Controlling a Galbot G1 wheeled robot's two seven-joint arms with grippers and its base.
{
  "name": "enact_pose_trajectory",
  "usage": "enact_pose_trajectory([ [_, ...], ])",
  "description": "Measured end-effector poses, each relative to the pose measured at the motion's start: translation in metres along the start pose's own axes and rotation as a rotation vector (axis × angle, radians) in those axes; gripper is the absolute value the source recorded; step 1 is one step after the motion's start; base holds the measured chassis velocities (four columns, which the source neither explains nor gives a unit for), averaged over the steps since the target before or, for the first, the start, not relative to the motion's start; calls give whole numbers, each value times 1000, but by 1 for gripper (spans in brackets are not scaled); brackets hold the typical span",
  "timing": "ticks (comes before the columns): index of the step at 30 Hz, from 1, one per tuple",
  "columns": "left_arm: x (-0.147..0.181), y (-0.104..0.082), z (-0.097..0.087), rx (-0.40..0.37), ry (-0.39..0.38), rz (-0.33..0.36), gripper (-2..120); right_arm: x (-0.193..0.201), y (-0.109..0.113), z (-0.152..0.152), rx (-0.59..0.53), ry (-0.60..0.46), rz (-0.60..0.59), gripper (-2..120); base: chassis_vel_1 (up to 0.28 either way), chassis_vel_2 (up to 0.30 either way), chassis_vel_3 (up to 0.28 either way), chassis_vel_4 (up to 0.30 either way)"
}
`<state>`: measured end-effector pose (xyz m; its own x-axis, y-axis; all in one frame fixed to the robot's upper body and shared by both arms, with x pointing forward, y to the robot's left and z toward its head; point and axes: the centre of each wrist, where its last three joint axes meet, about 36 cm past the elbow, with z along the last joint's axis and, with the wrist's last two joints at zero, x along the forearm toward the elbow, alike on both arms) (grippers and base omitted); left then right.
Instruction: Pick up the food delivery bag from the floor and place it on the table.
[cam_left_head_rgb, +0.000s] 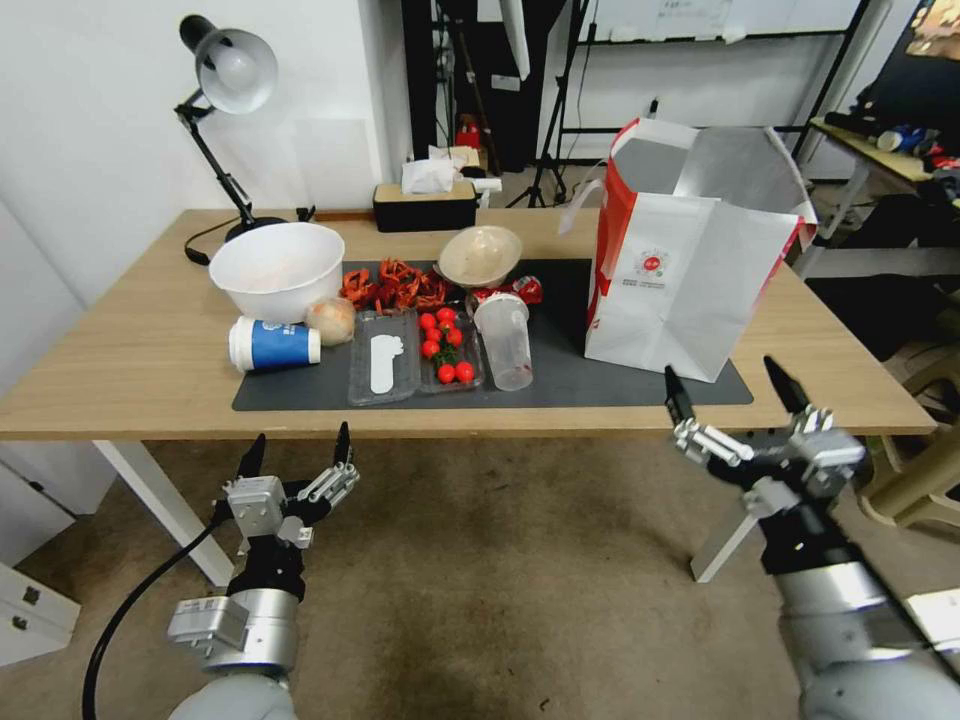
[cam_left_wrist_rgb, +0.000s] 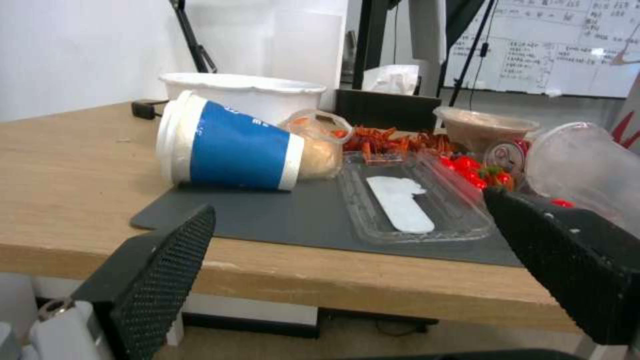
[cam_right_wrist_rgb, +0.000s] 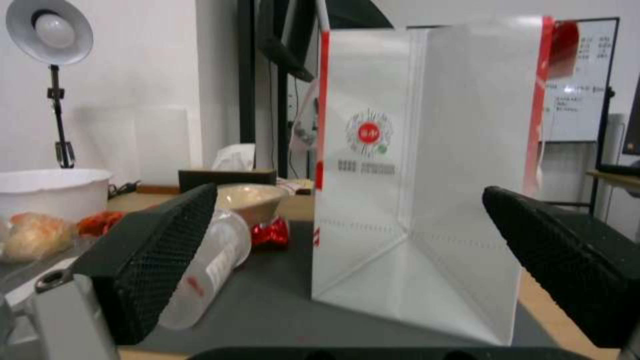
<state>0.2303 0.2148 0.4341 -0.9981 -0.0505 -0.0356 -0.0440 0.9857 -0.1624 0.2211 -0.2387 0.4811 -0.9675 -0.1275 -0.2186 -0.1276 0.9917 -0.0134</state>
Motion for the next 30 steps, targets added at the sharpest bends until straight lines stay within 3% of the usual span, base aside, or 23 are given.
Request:
enact_pose_trajectory([
  [11,2,2,8,-4,21,-5,100,26,42,52,-25,57,19,100,0,0,0,0],
  [30,3,5,14,-30,50,13,100,33,63,86,-55,102,21,100,0,0,0,0],
])
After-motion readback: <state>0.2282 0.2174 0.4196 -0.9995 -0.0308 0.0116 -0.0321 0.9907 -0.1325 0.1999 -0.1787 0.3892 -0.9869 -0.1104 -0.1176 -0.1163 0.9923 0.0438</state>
